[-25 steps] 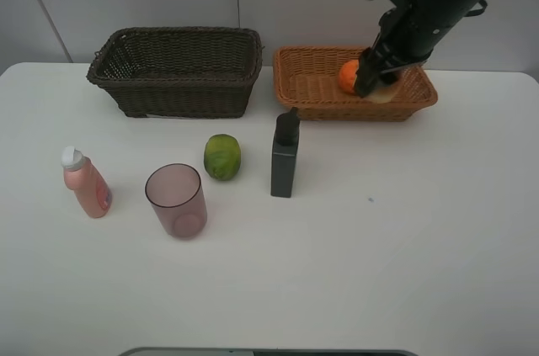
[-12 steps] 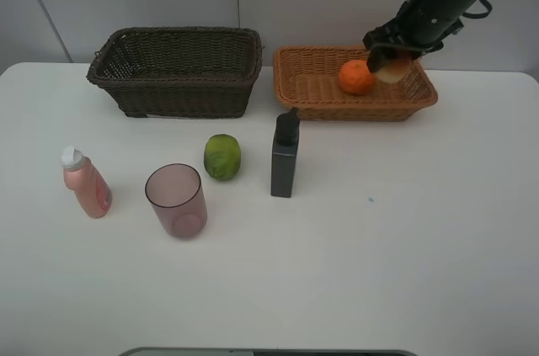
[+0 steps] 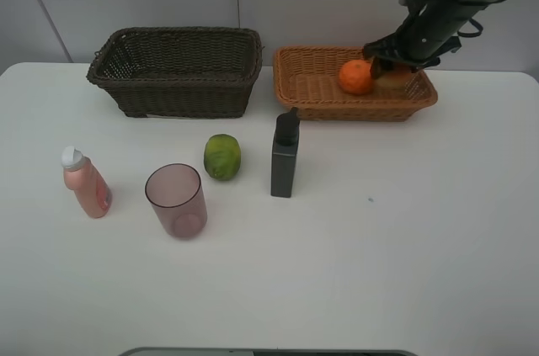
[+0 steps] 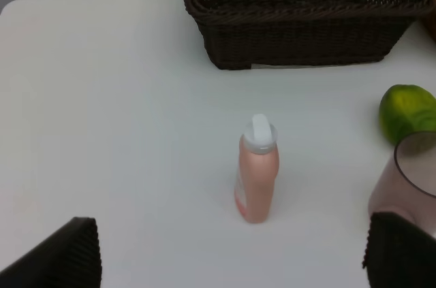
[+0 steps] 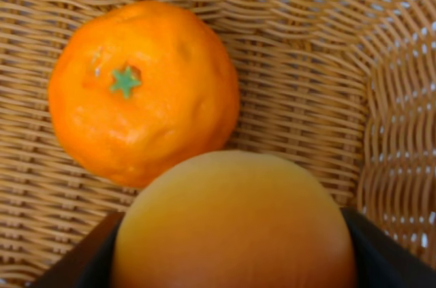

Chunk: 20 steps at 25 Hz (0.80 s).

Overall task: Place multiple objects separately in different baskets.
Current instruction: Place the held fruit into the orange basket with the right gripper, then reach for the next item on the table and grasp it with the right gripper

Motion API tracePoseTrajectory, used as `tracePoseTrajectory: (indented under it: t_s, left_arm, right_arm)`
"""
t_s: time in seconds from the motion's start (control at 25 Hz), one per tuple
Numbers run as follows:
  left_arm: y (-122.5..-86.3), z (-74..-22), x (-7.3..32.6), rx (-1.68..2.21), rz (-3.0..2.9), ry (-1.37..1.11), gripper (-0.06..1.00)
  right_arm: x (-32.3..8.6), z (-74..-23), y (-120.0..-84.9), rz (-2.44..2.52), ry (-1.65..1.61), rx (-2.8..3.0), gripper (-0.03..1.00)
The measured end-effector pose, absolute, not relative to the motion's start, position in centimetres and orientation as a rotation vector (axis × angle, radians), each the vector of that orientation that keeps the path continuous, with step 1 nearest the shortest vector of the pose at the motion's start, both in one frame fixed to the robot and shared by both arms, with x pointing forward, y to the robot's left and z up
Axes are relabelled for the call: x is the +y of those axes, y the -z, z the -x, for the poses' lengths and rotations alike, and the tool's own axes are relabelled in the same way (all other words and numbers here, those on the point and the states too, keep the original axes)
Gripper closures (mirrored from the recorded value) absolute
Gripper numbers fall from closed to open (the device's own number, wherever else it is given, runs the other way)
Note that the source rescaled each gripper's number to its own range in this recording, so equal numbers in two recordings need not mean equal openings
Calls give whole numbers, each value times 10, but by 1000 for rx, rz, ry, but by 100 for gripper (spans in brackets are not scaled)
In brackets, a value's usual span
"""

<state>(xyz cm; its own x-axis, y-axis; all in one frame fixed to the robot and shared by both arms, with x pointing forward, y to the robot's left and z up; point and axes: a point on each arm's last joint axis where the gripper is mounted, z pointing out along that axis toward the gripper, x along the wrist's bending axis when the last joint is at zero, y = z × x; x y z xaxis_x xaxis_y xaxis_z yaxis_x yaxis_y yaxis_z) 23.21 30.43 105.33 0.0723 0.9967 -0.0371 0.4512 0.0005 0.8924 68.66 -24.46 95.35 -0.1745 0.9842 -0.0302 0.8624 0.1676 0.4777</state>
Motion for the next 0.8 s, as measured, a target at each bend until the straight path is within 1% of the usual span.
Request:
tracePoseTrajectory:
  t_s: [0.08, 0.36, 0.4, 0.44, 0.52, 0.56, 0.6, 0.68, 0.8]
  left_arm:
    - [-1053, -232, 304, 1488, -1564, -876, -5]
    - [-1053, -232, 304, 1488, -1564, -876, -5]
    - [-1053, -232, 304, 1488, -1564, -876, -5]
    - [-1053, -232, 304, 1488, -1564, -876, -5]
    - [-1053, -232, 304, 1488, -1564, -876, -5]
    - [-1053, -232, 304, 1488, -1564, -876, -5]
    - [-1053, -232, 304, 1488, -1564, -876, -5]
    - [-1053, -232, 304, 1488, -1564, -876, -5]
    - [-1053, -232, 304, 1488, -1564, -876, -5]
  right_arm:
    - [-244, -688, -949, -1768, -511, 2114, 61]
    - [-244, -690, -949, -1777, -533, 2088, 61]
    - [-244, -690, -949, -1776, -534, 2087, 56]
    - [-244, -690, -949, -1776, -534, 2087, 46]
    - [-244, -690, -949, -1778, -536, 2084, 20]
    - [-244, -690, -949, -1778, -536, 2084, 12]
    - [-244, -690, -949, -1778, -536, 2084, 6]
    - [-244, -690, -949, -1778, -536, 2084, 0]
    - [-244, -689, -950, -1778, -534, 2086, -3]
